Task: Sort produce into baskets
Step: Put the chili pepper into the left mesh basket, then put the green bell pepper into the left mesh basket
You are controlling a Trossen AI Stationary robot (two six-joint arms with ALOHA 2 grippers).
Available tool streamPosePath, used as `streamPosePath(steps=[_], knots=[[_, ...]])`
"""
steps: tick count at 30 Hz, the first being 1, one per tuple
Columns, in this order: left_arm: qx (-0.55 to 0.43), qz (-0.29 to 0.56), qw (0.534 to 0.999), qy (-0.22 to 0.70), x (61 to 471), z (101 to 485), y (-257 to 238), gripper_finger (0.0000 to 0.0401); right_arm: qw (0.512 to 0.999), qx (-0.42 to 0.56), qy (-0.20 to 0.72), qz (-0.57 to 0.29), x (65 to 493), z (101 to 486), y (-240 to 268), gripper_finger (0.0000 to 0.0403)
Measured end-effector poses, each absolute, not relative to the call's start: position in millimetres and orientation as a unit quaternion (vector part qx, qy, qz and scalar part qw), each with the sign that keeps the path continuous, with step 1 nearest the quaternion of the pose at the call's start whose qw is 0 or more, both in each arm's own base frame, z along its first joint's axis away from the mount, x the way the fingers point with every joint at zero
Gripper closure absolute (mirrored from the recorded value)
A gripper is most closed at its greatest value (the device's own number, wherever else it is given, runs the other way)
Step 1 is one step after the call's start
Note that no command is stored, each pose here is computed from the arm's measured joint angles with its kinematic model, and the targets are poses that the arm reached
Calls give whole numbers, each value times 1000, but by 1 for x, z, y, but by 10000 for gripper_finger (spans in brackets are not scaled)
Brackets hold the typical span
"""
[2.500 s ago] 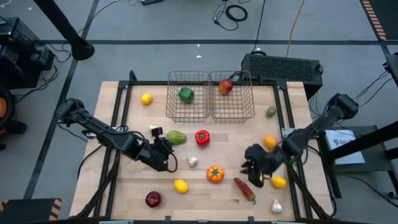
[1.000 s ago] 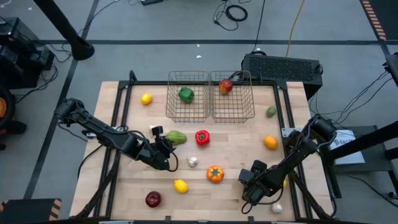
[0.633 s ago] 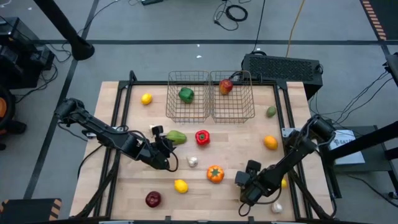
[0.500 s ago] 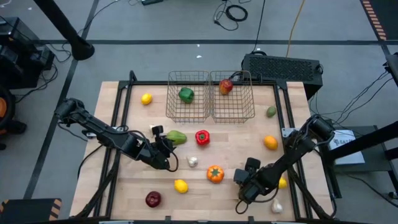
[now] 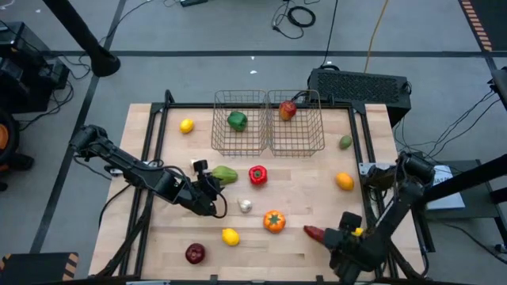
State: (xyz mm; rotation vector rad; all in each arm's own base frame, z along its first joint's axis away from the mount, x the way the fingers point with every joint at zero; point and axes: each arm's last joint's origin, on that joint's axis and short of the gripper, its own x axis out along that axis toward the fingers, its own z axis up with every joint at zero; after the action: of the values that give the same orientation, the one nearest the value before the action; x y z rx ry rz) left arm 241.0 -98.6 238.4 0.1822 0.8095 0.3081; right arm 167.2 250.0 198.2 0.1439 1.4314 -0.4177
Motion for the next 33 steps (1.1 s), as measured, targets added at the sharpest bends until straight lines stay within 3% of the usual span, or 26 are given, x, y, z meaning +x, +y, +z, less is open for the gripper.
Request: streamPosePath(steps=[4,16,28,33], knots=[[86,148,905,389,241,239,-99,267,753,73,629,-178,157,188,257,90],[95,142,908,382,243,240,-99,267,746,108,636,-164,145,148,251,101],[94,142,909,381,243,240,-99,267,743,107,643,-154,145,145,250,284],[94,143,909,381,243,240,-99,267,743,107,643,-154,145,145,250,338]])
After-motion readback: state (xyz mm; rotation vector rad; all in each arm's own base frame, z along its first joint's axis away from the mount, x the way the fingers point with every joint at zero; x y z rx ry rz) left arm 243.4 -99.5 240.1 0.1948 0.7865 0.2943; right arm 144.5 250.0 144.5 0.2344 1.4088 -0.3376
